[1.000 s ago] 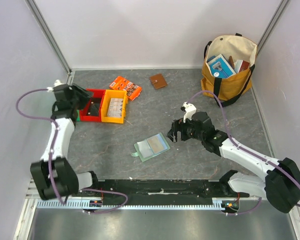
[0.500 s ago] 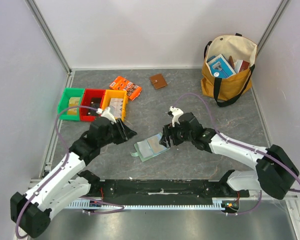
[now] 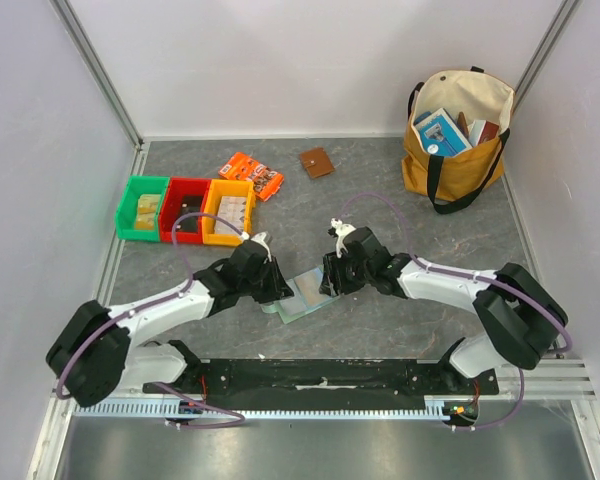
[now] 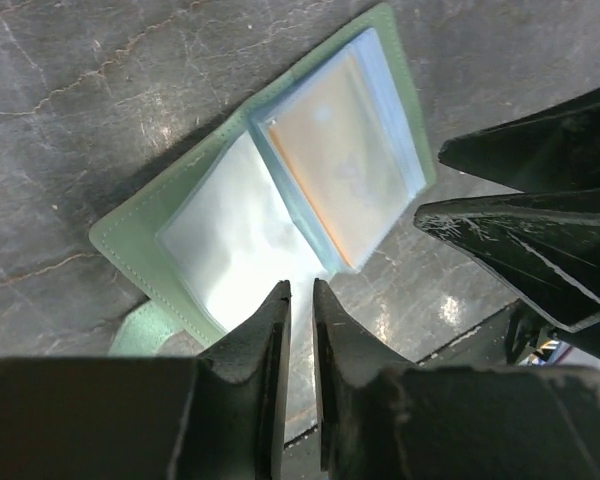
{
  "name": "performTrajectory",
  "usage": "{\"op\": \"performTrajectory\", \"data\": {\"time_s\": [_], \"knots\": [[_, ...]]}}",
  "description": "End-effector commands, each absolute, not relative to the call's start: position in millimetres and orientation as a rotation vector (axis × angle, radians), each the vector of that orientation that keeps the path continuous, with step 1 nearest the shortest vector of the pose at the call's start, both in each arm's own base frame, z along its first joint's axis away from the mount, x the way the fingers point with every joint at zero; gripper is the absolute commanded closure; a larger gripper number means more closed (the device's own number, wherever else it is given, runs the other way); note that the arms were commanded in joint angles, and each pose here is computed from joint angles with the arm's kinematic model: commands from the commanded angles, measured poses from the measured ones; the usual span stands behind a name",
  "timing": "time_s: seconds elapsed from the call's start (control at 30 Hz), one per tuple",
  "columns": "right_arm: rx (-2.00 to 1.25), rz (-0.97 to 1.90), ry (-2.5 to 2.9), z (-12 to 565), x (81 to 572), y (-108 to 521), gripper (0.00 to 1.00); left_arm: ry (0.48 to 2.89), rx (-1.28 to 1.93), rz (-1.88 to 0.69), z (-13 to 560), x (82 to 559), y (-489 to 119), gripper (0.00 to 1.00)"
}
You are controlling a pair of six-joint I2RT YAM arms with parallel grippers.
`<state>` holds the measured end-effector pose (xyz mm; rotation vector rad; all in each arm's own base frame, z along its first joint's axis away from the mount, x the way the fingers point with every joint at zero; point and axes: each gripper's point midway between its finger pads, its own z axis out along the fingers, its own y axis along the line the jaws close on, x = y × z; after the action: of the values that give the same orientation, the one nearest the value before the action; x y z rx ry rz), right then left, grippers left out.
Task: Take the credit cards out of the card holder
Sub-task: Remove the credit card from the card holder.
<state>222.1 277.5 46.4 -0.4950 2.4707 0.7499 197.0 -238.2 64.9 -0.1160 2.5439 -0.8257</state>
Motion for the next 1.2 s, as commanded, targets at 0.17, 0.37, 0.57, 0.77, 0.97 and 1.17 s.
{"op": "performTrajectory", "data": {"time_s": [0.17, 0.37, 0.57, 0.77, 0.97, 1.17], "knots": [[-0.491, 0.833, 2.429, 50.7, 232.7, 299.6, 0.49, 2.615, -0.110, -0.803, 29.5, 196.2, -245.9, 0.86], [-0.496, 0.830, 2.463, 39.7, 228.1, 297.8, 0.53, 2.648, -0.123, -0.784, 16.1, 193.3, -244.3, 0.86], [-0.504, 0.886, 2.443, 51.0, 223.2, 301.7, 0.61, 2.654, -0.114, -0.781, 13.9, 196.6, -248.3, 0.86], [-0.518, 0.925, 2.410, 65.9, 220.7, 304.1, 0.63, 2.658, -0.093, -0.780, 13.0, 199.9, -253.6, 0.86], [-0.530, 0.937, 2.403, 69.3, 219.3, 304.9, 0.64, 2.655, -0.088, -0.785, 14.9, 202.8, -257.5, 0.86], [-0.549, 0.987, 2.387, 76.3, 215.5, 309.6, 0.66, 2.628, -0.103, -0.755, 20.9, 202.6, -248.9, 0.86]]}}
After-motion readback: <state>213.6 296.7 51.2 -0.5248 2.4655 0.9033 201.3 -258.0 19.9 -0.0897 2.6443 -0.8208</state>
